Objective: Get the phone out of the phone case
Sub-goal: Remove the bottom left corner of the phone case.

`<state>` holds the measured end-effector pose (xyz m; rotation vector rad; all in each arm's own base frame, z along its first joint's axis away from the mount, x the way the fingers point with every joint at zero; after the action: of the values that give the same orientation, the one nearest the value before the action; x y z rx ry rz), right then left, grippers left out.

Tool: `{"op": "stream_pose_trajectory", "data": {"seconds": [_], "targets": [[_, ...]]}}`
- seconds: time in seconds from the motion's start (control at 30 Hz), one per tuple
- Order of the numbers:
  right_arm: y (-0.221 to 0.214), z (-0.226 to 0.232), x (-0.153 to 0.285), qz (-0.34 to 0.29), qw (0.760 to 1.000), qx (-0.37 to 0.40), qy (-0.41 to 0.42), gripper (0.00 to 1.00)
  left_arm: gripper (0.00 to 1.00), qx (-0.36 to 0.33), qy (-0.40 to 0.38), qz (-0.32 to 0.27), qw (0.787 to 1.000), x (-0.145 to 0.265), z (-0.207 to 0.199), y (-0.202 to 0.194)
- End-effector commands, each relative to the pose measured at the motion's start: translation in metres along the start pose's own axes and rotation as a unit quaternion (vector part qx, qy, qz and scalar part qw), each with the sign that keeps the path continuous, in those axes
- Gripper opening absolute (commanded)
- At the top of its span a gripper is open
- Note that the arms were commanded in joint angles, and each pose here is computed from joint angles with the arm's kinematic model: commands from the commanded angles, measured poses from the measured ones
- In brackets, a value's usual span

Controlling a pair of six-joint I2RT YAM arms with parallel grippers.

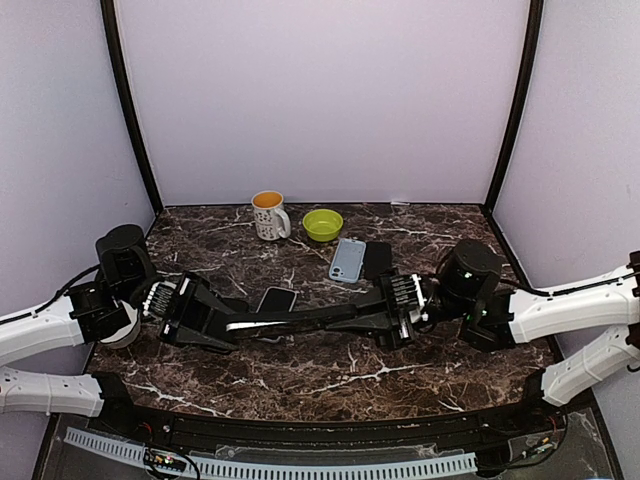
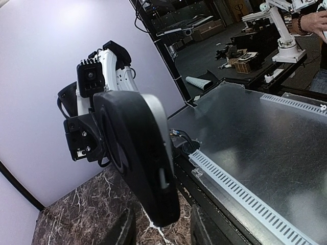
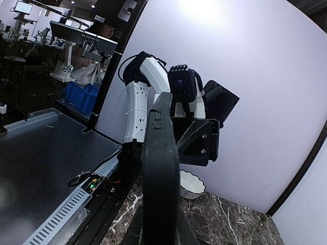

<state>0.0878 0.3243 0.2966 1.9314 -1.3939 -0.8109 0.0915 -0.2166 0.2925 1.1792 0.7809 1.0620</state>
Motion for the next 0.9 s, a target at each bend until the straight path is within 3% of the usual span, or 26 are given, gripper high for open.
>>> {"op": "stream_pose_trajectory", "data": {"seconds": [0.0, 0.4, 0.67, 0.87], "targets": [[0.030, -0.022, -0.002, -0.058, 0.997, 0.049, -0.023, 0.00, 0.38, -0.007, -0.018, -0.008, 1.000, 0.001, -0.001, 0.010], [0.023, -0.020, -0.008, -0.054, 0.998, 0.042, 0.001, 0.00, 0.34, -0.001, -0.028, -0.012, 1.000, 0.000, -0.002, 0.011], [0.020, -0.020, -0.010, -0.048, 0.998, 0.045, 0.004, 0.00, 0.42, 0.000, -0.029, -0.012, 0.999, 0.000, -0.002, 0.011], [0.018, -0.019, -0.011, -0.045, 0.998, 0.043, 0.010, 0.00, 0.41, 0.000, -0.027, -0.011, 1.000, 0.000, -0.001, 0.011]]}}
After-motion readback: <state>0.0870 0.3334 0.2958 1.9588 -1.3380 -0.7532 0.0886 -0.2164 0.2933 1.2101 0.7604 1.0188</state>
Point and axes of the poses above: each gripper's point midway between its finger pads, its own x axis back along the fingers, its own z axis along the line the jaws close on, y = z × x, the point moved 7 cm from there along x, back along the fingers, and after that the axes turned 13 degrees about x, right-handed, at the moved point
